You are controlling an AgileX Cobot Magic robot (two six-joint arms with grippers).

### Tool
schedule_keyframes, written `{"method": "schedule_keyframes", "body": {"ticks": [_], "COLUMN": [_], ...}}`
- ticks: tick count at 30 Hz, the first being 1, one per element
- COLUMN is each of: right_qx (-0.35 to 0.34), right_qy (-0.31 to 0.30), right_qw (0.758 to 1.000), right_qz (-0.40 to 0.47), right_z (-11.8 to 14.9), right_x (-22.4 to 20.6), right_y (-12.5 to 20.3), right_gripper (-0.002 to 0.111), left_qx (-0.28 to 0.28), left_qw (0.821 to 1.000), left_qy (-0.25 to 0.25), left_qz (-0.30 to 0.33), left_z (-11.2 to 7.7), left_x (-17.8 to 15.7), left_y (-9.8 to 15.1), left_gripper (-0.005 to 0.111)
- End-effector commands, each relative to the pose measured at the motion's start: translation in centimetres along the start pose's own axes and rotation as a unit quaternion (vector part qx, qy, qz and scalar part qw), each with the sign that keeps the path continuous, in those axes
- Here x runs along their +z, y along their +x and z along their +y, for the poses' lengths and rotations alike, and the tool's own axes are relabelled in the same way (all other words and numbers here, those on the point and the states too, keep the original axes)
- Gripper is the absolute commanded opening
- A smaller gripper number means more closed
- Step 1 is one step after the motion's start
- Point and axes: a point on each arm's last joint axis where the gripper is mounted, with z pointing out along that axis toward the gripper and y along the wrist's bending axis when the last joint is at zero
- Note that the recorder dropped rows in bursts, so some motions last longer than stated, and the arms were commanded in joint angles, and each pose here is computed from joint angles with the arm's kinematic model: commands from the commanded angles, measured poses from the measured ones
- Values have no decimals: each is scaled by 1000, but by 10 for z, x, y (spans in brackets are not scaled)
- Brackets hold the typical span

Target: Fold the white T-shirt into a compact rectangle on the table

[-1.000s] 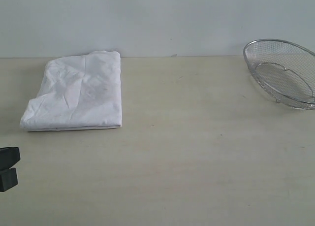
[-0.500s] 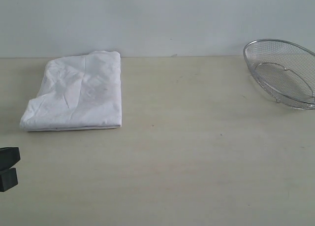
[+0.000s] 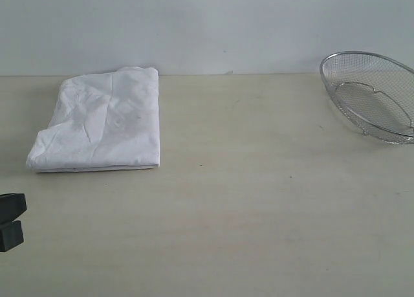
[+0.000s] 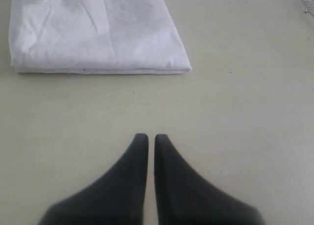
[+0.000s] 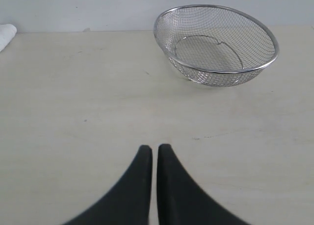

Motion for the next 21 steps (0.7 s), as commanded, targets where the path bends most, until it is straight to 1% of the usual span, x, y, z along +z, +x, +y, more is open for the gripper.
{"method": "schedule_keyframes", "body": {"ticks": [1,15,21], "right_qx": [1,2,2], "right_qy": [6,6,6], "right_qw": [1000,1000,1000], "right_qz": [-6,-6,-6], "right_z": [-1,-1,-1], "right_x": [0,0,0], "right_y": [-1,-1,-1], "right_gripper": [0,0,0], "left_qx": [-1,-1,-4], "left_qw": [1000,1000,996], "left_qy": [0,-1,-21], "left_qz": [-6,-9,-82], "left_z": [0,0,4], "left_x": [-1,-1,-8], "left_y": [0,-1,-14], "left_gripper": [5,5,5]}}
